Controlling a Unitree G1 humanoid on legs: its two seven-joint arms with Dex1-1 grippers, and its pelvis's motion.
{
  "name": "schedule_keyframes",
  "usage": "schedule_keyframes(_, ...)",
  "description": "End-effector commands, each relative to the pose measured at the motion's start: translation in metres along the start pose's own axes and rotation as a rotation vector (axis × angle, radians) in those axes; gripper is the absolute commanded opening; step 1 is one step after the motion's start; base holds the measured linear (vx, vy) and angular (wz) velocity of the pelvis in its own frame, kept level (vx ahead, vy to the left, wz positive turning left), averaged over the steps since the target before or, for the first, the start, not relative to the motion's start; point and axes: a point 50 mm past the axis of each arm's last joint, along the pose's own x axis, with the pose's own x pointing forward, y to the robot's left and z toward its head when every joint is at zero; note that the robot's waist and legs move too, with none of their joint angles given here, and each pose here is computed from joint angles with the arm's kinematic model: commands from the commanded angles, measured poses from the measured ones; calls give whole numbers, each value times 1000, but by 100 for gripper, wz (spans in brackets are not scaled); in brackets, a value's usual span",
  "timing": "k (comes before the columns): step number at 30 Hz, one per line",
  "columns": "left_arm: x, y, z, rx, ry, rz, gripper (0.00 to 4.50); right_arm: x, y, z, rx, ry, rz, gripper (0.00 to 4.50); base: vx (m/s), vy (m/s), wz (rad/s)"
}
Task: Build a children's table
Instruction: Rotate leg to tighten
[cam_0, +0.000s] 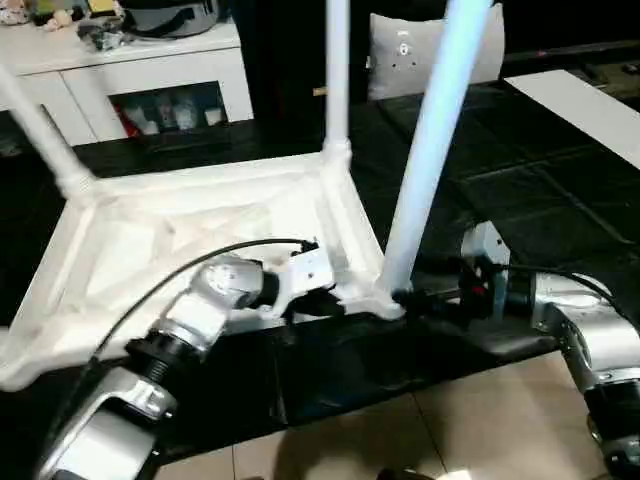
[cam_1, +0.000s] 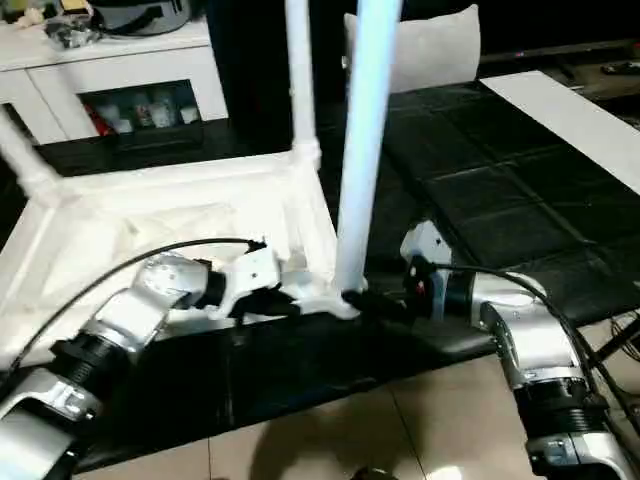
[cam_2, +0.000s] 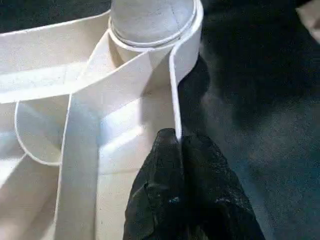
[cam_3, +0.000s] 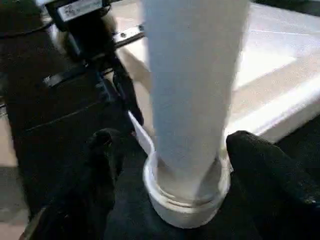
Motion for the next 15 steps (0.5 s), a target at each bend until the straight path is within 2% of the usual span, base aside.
schedule_keyframes(1,-2,-4,4,88,30,-120,0,1,1,6,-28,-2,73,336,0,0,0)
schedule_keyframes(7,-8,-10,4,139,35,-238,0,5,5,5,-37,31,184,290,0,0,0)
schedule_keyframes(9,-8,-11,5,148,34,-253,0,6,7,5,-34,35,211,259,0,0,0)
schedule_keyframes(15,-5,-12,8,171,15,-277,0,15,13,4,-42,40,274,216,0,0,0)
